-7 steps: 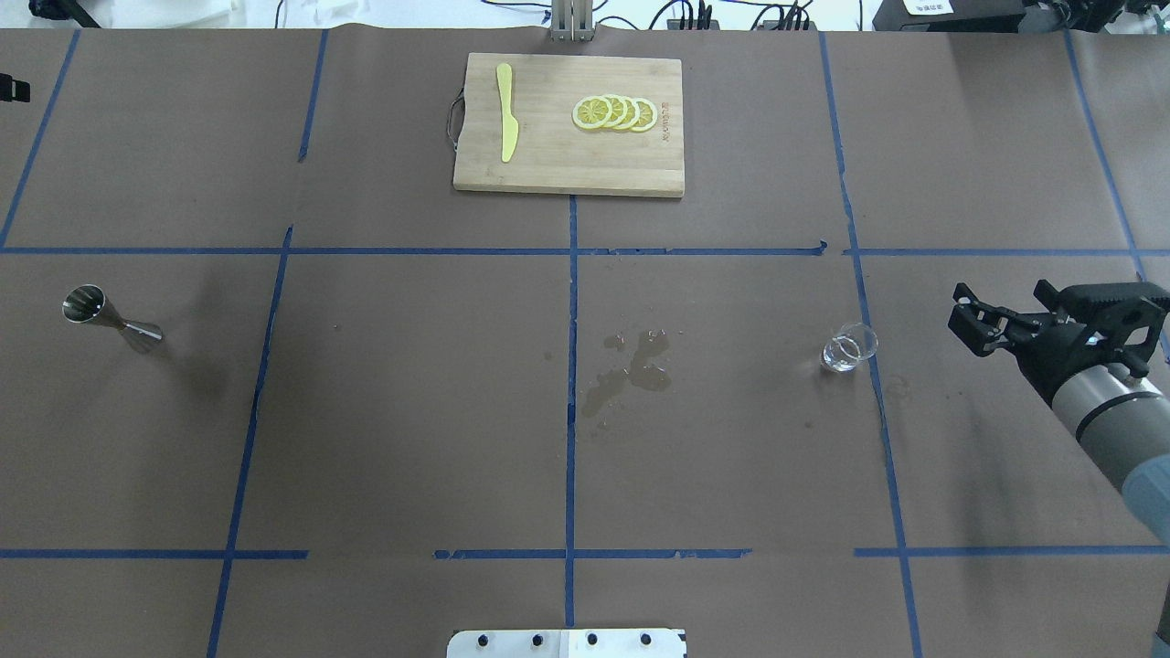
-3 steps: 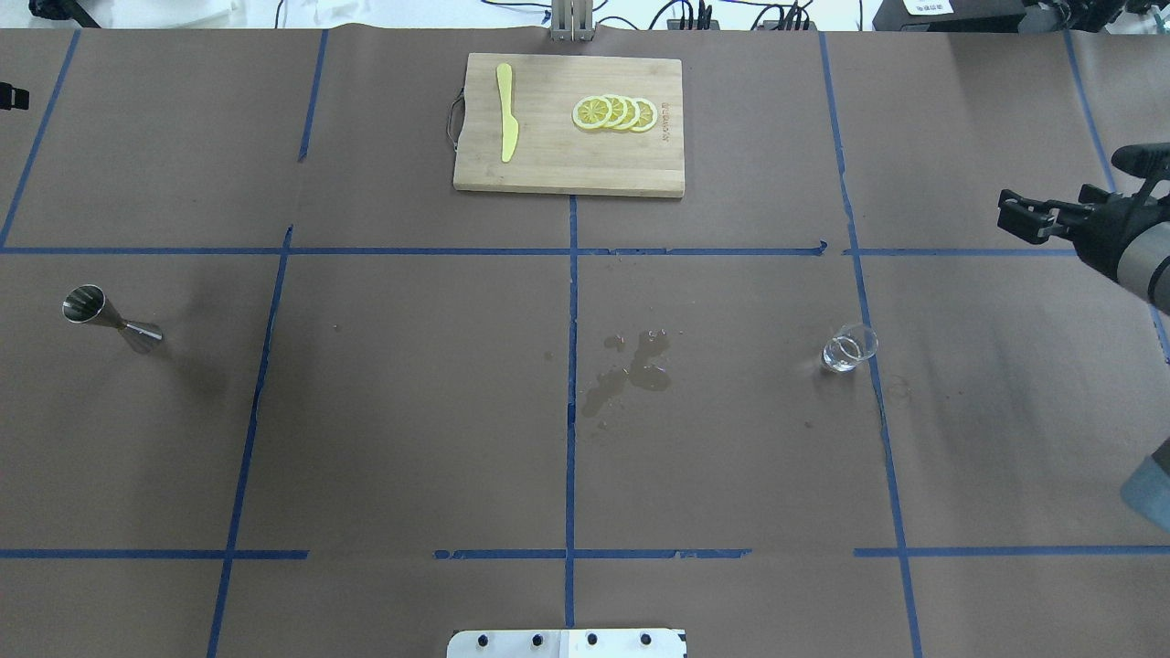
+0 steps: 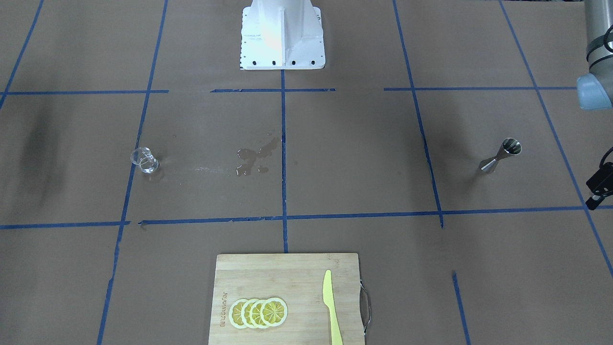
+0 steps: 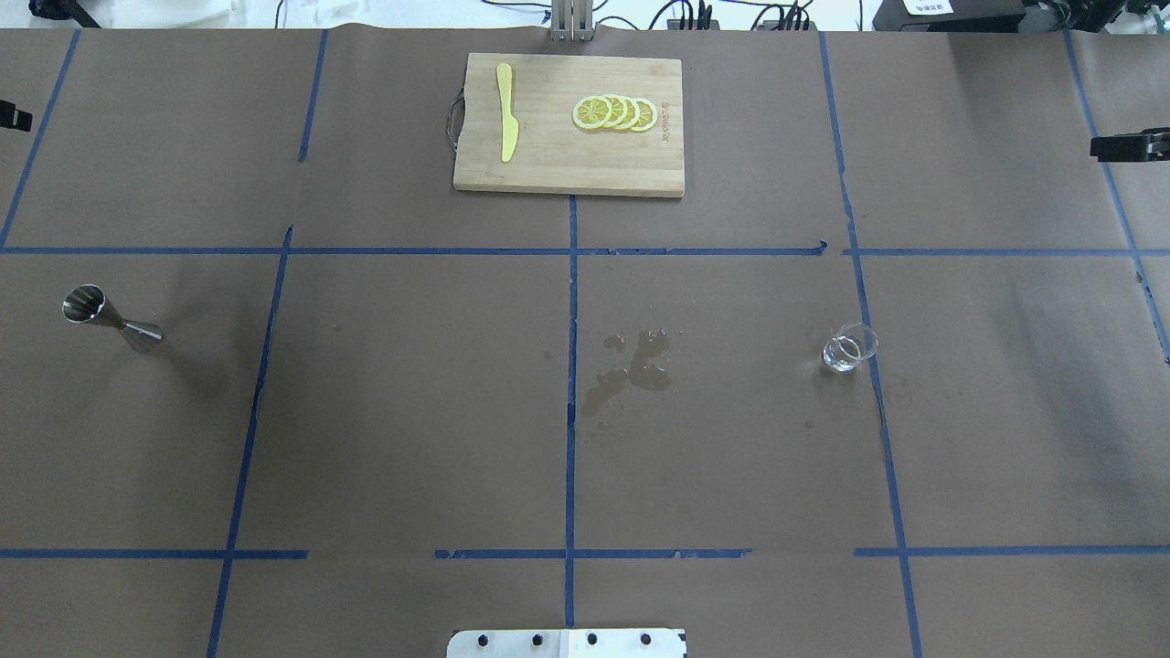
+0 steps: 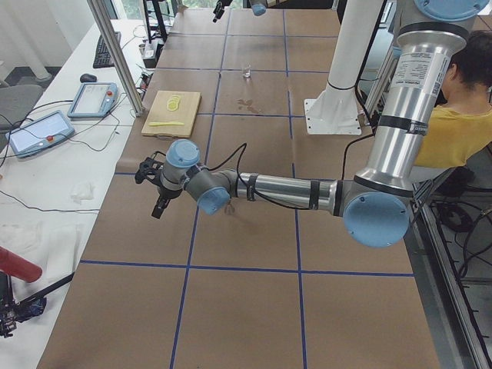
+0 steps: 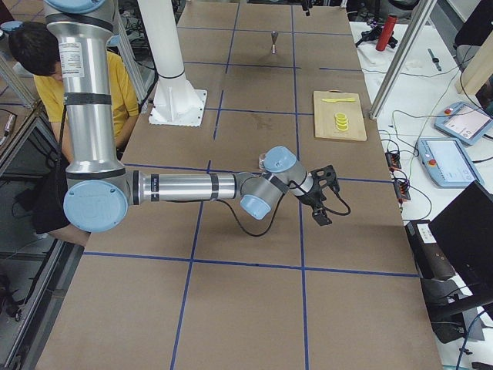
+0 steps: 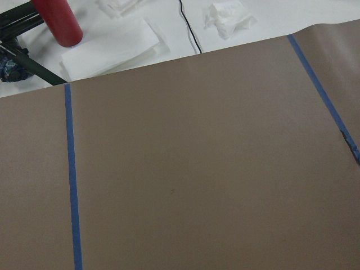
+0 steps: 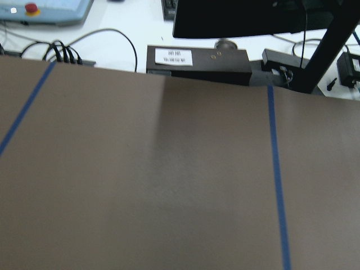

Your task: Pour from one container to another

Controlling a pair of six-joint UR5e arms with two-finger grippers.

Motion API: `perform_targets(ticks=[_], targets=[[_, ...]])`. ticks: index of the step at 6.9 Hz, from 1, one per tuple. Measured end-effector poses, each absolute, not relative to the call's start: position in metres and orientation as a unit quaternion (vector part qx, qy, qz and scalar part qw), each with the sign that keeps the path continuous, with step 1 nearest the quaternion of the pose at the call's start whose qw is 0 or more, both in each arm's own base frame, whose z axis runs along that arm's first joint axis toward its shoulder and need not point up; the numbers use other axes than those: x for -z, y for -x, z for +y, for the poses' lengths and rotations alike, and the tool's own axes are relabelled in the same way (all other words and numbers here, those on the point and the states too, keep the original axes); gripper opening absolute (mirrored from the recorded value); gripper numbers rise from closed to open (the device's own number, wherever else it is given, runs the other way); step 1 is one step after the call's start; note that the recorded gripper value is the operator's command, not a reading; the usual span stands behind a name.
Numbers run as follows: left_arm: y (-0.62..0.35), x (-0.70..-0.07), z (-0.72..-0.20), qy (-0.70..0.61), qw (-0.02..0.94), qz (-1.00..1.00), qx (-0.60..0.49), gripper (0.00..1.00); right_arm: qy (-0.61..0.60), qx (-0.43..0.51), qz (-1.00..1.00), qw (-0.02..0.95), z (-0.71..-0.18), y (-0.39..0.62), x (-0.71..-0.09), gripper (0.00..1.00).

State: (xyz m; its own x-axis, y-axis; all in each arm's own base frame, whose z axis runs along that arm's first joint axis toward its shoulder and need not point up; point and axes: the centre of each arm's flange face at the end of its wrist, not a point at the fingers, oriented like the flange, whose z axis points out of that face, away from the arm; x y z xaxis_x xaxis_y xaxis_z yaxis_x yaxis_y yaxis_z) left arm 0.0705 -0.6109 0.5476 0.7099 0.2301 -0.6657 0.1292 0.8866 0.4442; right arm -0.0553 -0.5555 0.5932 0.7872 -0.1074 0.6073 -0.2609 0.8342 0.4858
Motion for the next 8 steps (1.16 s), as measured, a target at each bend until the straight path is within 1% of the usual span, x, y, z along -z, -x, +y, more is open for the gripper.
perform_targets(ticks=[3, 6, 7, 8], targets=[[-0.033, -0.563, -0.614, -0.179, 0.910, 0.370, -0.045, 1.00, -0.185, 0.062, -0.368, 0.909, -0.537, -0.042, -0.649, 1.00], [0.030, -0.593, -0.604, -0.133, 0.925, 0.345, -0.081, 1.00, -0.150, 0.132, -0.392, 0.898, -0.504, -0.077, -0.684, 1.00], [0.051, -0.611, -0.590, -0.113, 0.928, 0.339, -0.106, 1.00, -0.144, 0.146, -0.399, 0.894, -0.496, -0.079, -0.688, 1.00], [0.068, -0.639, -0.560, -0.091, 0.930, 0.338, -0.111, 1.00, -0.140, 0.154, -0.401, 0.892, -0.488, -0.080, -0.687, 1.00]])
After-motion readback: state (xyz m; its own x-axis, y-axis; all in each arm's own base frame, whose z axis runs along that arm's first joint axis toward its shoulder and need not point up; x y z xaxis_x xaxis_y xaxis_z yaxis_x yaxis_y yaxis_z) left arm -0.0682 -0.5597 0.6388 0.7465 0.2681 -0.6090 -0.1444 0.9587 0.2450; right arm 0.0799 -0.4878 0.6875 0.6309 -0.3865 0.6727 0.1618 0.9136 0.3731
